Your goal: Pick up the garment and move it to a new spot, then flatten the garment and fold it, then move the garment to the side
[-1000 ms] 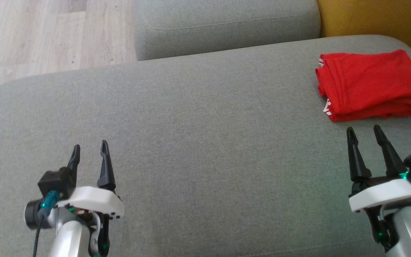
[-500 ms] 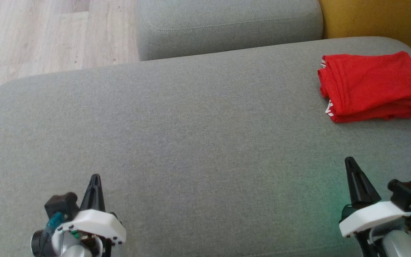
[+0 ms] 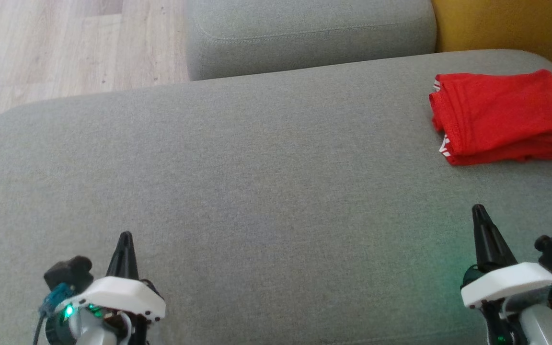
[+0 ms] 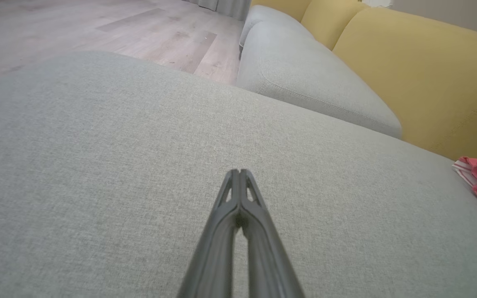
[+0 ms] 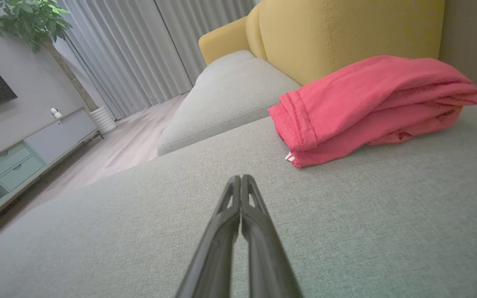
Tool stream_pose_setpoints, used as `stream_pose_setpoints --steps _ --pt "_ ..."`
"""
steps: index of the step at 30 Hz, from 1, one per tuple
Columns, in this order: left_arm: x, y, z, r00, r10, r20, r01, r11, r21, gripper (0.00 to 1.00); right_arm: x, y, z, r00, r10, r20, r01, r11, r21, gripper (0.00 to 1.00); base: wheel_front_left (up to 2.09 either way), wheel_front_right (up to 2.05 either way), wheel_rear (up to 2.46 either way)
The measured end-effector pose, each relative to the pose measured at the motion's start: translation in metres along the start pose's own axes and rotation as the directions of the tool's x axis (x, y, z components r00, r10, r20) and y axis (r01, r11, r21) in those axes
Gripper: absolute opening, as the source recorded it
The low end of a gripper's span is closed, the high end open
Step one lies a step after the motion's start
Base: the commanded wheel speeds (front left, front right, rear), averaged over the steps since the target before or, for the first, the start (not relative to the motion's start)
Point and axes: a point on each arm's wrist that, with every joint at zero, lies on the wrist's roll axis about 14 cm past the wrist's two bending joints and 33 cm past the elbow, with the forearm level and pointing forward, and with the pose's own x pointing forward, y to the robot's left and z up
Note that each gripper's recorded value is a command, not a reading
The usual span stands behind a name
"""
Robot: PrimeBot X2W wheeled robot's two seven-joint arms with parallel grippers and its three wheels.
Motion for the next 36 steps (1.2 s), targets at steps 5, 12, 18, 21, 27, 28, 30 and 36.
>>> stream_pose_setpoints --steps 5,12,18,21,27,28,30,36 --pt "0.000 0.001 0.000 1.000 0.001 -0.011 -0.001 0.998 -0.061 0.00 0.001 0.001 0.000 1.000 -0.011 0.002 0.011 0.998 0.061 0.00 0.00 0.00 0.00" --pt "0.001 0.006 0.002 1.000 0.019 -0.016 -0.021 0.991 -0.133 0.00 0.002 -0.002 0.002 1.000 -0.027 0.002 0.026 0.992 0.123 0.00 0.00 0.00 0.00" --pt "0.001 0.007 0.003 1.000 0.017 -0.024 -0.022 0.979 -0.203 0.00 0.003 -0.004 0.003 0.999 -0.042 0.002 0.040 0.981 0.189 0.00 0.00 0.00 0.00" --pt "0.001 0.007 0.002 0.999 0.021 -0.032 -0.028 0.971 -0.236 0.00 0.004 -0.003 0.003 0.999 -0.043 0.002 0.042 0.974 0.224 0.00 0.00 0.00 0.00" --pt "0.001 0.008 0.002 0.999 0.020 -0.042 -0.032 0.952 -0.303 0.00 0.005 -0.002 0.004 0.999 -0.053 0.003 0.050 0.954 0.296 0.00 0.00 0.00 0.00" --pt "0.001 0.008 0.002 0.999 0.019 -0.040 -0.031 0.949 -0.315 0.00 0.005 -0.003 0.004 0.998 -0.057 0.005 0.053 0.951 0.306 0.00 0.00 0.00 0.00" --pt "0.001 0.009 0.003 0.999 0.019 -0.042 -0.033 0.941 -0.338 0.00 0.006 -0.004 0.006 0.998 -0.060 0.006 0.055 0.943 0.327 0.00 0.00 0.00 0.00" --pt "0.001 0.013 0.005 0.999 0.026 -0.046 -0.043 0.914 -0.404 0.00 0.006 -0.004 0.006 0.998 -0.066 0.003 0.059 0.921 0.386 0.00 0.00 0.00 0.00"
